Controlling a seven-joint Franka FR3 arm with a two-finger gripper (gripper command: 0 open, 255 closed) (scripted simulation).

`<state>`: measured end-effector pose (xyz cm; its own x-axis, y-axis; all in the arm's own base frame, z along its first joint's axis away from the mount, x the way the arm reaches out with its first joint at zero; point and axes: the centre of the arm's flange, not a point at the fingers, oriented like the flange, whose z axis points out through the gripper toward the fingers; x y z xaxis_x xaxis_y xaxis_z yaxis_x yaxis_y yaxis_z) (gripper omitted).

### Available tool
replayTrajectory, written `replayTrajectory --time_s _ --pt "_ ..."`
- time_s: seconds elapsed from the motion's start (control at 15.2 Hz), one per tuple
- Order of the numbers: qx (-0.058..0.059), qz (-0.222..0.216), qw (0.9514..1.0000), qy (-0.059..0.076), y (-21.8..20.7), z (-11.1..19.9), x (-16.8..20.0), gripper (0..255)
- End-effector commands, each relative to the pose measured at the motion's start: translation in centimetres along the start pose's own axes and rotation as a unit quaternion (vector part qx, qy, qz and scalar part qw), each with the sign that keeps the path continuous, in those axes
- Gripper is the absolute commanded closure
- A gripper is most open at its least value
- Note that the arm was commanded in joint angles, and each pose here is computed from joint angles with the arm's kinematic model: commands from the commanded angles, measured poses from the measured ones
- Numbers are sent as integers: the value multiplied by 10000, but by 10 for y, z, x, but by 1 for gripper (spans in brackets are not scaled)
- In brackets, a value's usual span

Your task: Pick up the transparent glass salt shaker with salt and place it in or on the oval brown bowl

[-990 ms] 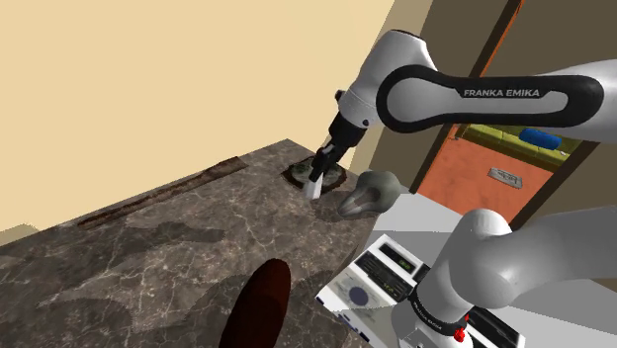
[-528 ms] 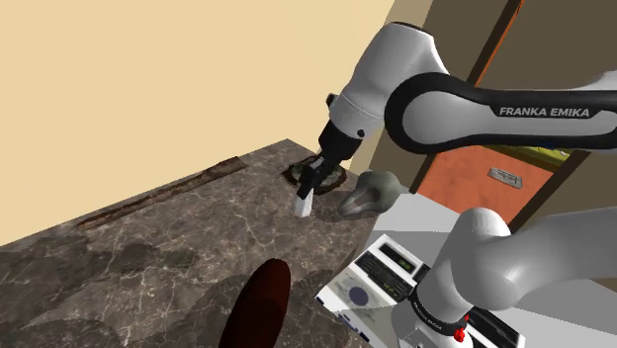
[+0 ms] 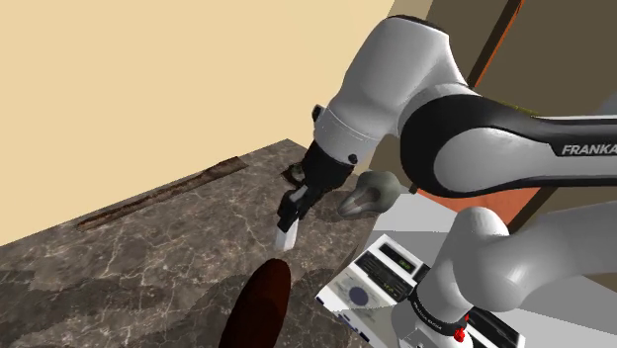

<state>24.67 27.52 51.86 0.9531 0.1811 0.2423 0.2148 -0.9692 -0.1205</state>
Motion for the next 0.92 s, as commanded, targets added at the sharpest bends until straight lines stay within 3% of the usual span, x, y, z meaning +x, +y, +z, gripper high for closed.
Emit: replayTrajectory --time_s 0.0,0.26,0.86 --pt "3 10 10000 0 -25 2 -8 255" --pt "3 10 10000 0 -78 2 -22 255" --pt "3 10 10000 0 -72 48 -34 255"
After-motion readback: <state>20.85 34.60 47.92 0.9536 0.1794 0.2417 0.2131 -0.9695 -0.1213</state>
